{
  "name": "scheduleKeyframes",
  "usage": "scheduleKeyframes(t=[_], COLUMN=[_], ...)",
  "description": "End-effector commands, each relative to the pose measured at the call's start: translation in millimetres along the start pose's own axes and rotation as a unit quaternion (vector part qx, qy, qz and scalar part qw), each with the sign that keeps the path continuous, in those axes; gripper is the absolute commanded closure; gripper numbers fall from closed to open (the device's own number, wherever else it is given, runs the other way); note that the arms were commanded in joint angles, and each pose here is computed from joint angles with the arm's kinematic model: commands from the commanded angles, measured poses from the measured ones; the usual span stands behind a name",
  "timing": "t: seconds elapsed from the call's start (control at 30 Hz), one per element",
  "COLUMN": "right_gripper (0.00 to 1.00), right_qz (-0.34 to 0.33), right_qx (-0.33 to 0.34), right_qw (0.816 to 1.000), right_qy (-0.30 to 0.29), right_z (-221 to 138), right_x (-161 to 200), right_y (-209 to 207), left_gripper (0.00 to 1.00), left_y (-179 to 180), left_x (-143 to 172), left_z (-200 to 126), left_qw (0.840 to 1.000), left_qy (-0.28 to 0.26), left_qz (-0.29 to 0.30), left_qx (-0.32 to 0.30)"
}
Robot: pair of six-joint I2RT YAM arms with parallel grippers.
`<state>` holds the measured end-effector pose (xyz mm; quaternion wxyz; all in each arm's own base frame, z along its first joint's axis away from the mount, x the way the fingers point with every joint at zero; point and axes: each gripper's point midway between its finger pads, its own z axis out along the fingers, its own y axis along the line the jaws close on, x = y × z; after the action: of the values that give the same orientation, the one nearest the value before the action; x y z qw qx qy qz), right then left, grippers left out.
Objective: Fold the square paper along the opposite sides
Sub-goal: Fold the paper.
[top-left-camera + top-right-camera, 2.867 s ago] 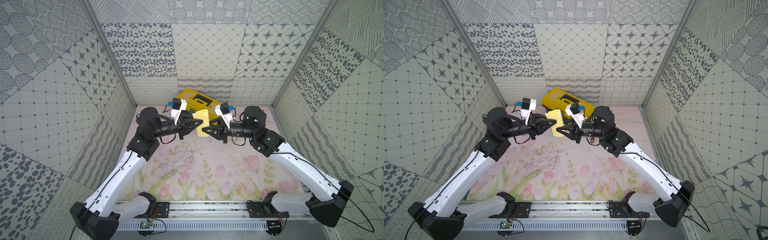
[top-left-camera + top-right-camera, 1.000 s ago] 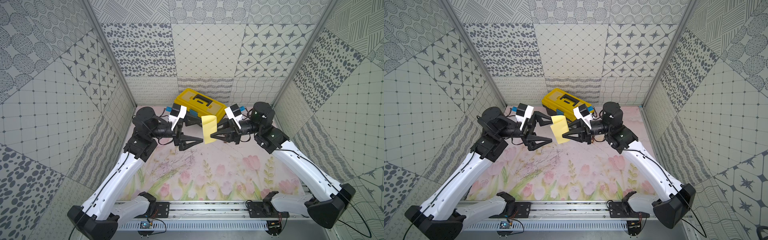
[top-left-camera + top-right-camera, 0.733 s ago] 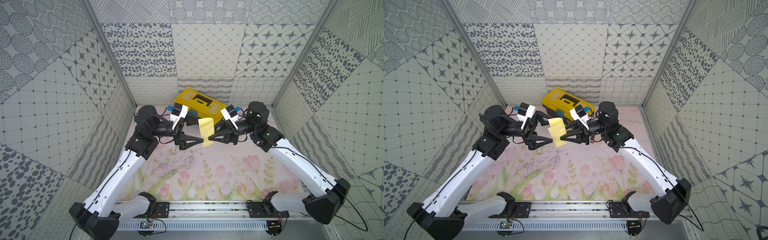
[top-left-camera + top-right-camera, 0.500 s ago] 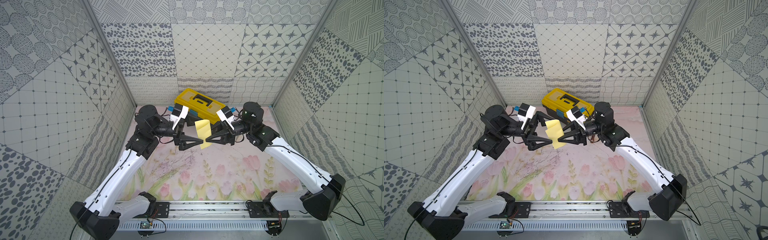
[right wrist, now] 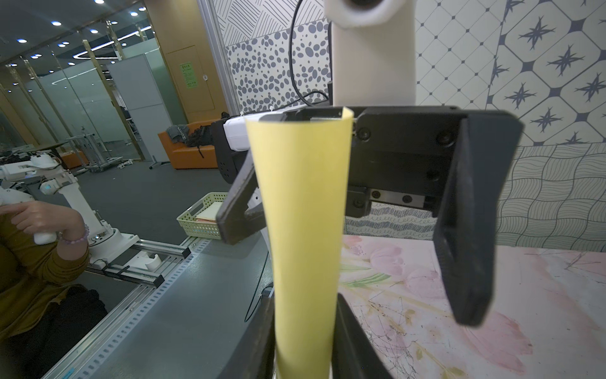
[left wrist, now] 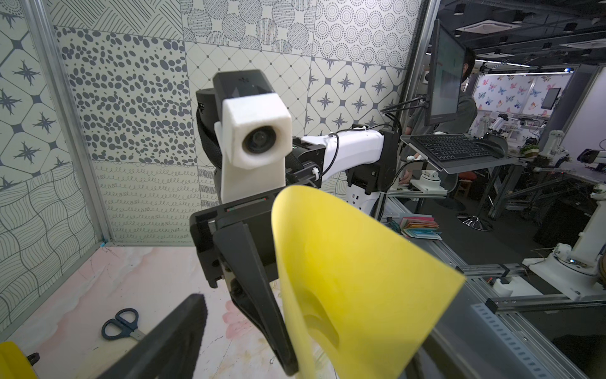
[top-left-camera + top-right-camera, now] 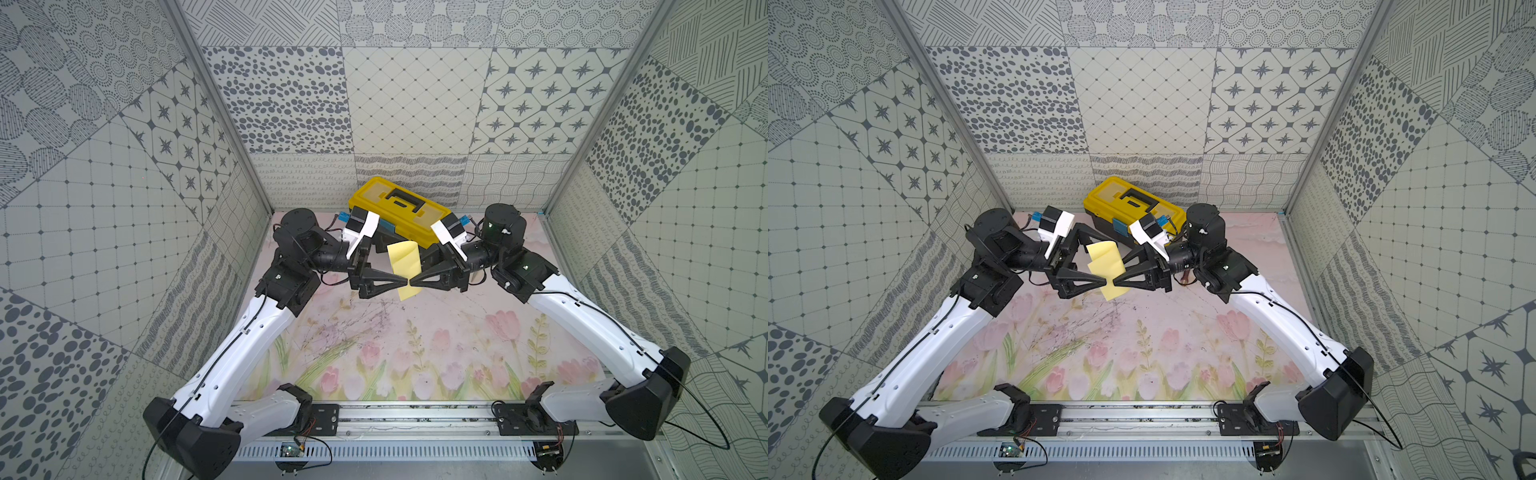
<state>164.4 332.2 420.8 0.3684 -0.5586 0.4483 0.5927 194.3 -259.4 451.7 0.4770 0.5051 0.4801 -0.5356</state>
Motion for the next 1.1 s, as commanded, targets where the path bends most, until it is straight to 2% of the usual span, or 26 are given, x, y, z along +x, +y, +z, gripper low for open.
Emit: scheduleKeyframes(t=[0.0, 0.27, 0.53, 0.8, 1.07], right_gripper=[0.68, 0.68, 0.67, 0.67, 0.66], right_qz=[-0.026, -0.027, -0.026, -0.025, -0.024], right_qx=[-0.006, 0.001, 0.005, 0.005, 0.011], right_qw=[1.0, 1.0, 1.0, 1.0, 1.0], right_qy=[-0.008, -0.008, -0.007, -0.007, -0.007], right_z=[1.5, 1.5, 2.0, 2.1, 2.2], right_x=[-12.3, -10.8, -9.8, -9.3, -8.9], right_y=[2.5, -0.7, -2.4, -2.8, -4.6], left_gripper=[0.18, 0.46, 0.63, 0.85, 1.0], left_y=[-6.3, -8.9, -9.3, -9.8, -12.4], left_x=[-9.0, -10.9, -10.0, -9.4, -10.3], left_z=[1.1, 0.2, 0.9, 0.3, -0.9], left_qw=[0.999, 0.999, 0.999, 1.0, 0.999], left_qy=[-0.008, -0.01, -0.009, -0.008, -0.009], left_qz=[0.026, 0.029, 0.028, 0.027, 0.032], left_qx=[0.017, 0.015, 0.017, 0.012, 0.007])
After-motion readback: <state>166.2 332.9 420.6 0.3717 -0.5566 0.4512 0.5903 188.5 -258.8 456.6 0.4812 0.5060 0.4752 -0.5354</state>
